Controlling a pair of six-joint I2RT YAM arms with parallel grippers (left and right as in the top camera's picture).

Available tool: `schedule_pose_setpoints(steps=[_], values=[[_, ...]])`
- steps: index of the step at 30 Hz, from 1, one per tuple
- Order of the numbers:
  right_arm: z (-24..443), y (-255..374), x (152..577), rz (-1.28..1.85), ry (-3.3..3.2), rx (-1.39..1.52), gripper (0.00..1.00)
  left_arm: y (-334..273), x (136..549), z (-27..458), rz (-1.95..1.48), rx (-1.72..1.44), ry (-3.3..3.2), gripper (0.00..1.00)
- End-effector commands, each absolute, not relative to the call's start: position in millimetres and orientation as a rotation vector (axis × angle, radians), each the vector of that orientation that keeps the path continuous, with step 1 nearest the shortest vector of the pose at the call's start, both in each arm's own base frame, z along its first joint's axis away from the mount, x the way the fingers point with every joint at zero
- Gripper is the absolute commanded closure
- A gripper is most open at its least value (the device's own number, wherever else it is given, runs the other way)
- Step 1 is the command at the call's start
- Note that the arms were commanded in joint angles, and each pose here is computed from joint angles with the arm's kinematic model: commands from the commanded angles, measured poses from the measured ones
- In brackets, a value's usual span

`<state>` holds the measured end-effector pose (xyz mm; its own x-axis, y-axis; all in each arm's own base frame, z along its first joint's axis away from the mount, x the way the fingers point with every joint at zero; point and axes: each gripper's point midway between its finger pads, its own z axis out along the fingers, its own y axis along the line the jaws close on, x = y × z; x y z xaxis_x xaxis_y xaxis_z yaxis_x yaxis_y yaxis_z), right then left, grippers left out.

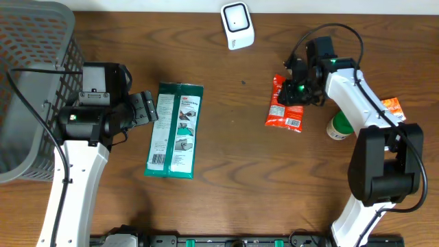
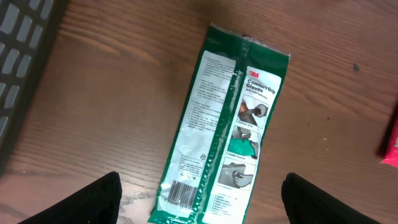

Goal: Scan the item barcode
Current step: 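Carry the Hacks bag right and lower it beside the jar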

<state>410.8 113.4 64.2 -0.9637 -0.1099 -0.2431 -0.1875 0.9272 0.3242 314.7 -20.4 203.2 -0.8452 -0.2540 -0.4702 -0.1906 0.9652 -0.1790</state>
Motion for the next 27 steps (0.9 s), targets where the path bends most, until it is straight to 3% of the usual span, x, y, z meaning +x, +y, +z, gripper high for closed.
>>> schedule_pose_setpoints(steps=[1,7,12,17,27], values=[[51.9,125.4,420.5,0.438,2.864,-0.233,0.77,-19.7,315.9,206.2,-0.158,-0.302,2.600,0.17],[30.3,103.7,423.9,0.141,2.908,-0.162,0.81,-19.8,315.9,206.2,-0.158,-0.302,2.600,0.17],[23.1,97.0,410.7,0.098,2.972,-0.161,0.80,-19.7,315.9,206.2,-0.158,-0.302,2.600,0.17],[21.4,68.5,399.1,-0.123,3.020,-0.143,0.85,-19.7,315.9,206.2,-0.158,-0.302,2.600,0.17],[30.8,64.5,396.4,-0.128,3.029,-0.139,0.84,-19.7,315.9,206.2,-0.158,-0.302,2.600,0.17]])
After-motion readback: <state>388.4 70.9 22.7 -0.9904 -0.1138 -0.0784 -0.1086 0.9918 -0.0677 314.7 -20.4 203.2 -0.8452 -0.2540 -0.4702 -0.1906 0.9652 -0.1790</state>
